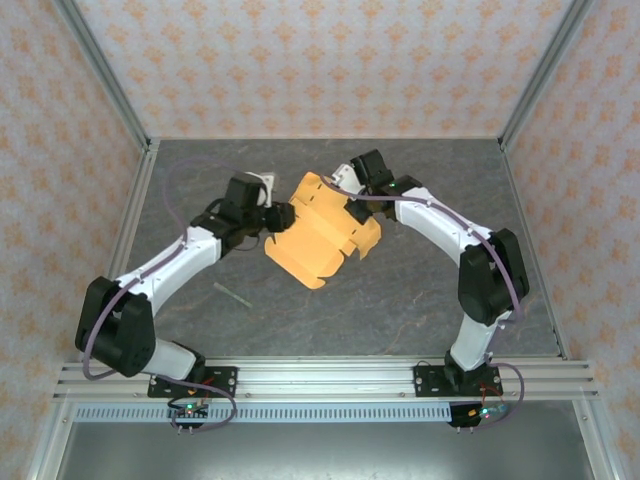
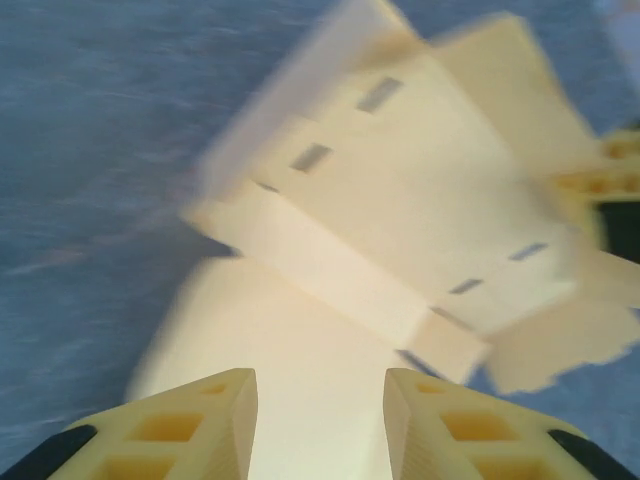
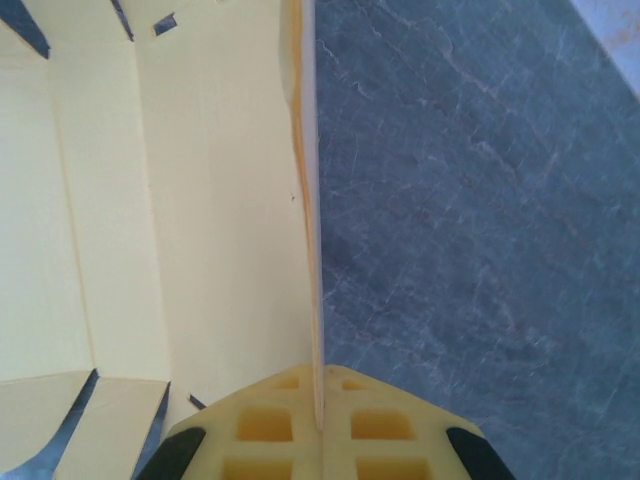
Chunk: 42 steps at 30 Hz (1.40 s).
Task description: Fold the paper box
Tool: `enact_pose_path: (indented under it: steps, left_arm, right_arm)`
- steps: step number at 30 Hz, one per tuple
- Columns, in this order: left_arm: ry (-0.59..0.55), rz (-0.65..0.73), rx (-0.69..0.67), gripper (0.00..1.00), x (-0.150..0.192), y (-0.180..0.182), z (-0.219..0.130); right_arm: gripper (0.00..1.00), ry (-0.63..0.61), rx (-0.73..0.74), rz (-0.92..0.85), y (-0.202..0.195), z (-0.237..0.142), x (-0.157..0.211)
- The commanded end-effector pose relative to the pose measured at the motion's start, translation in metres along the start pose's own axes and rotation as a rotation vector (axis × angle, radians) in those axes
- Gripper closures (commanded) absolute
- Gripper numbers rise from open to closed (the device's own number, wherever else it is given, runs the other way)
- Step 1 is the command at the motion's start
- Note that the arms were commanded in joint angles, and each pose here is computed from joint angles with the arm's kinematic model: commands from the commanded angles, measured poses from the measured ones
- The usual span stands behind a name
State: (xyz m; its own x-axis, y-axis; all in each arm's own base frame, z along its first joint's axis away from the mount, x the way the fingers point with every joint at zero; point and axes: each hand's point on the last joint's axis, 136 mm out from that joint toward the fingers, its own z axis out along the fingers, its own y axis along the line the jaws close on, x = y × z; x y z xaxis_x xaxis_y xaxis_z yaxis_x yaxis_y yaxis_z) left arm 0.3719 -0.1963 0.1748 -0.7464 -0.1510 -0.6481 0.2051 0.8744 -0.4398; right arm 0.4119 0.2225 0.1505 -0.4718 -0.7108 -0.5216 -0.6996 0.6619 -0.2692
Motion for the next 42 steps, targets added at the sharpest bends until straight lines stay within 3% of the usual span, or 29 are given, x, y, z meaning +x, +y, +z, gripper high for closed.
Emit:
enact_pose_path:
  steps: [1,9,15,22,42]
  left_arm:
    - [-0.045,-0.178,0.097,0.66,0.004,-0.031,0.015]
    - [-0.019,-0.258,0.119,0.76,0.011,-0.031,0.089]
    - [0.005,-0.265,0.114,0.84,0.014,-0.030,0.120]
    - [0.044,-0.277,0.054,0.92,0.029,-0.015,0.134]
    - [0.142,-0.290,-0.085,0.96,0.074,0.023,0.149]
  right_arm:
    - [1.00,0.100,-0.063,0.170,0.009,-0.006,0.022]
    - [1.00,0.115,-0.081,0.264,0.008,-0.006,0.023]
    - [1.00,0.145,-0.077,0.280,0.007,0.005,0.028]
    - [1.00,0.145,-0.068,0.282,0.004,0.009,0.027]
    - [1.00,0.146,-0.052,0.264,-0.003,0.014,0.019]
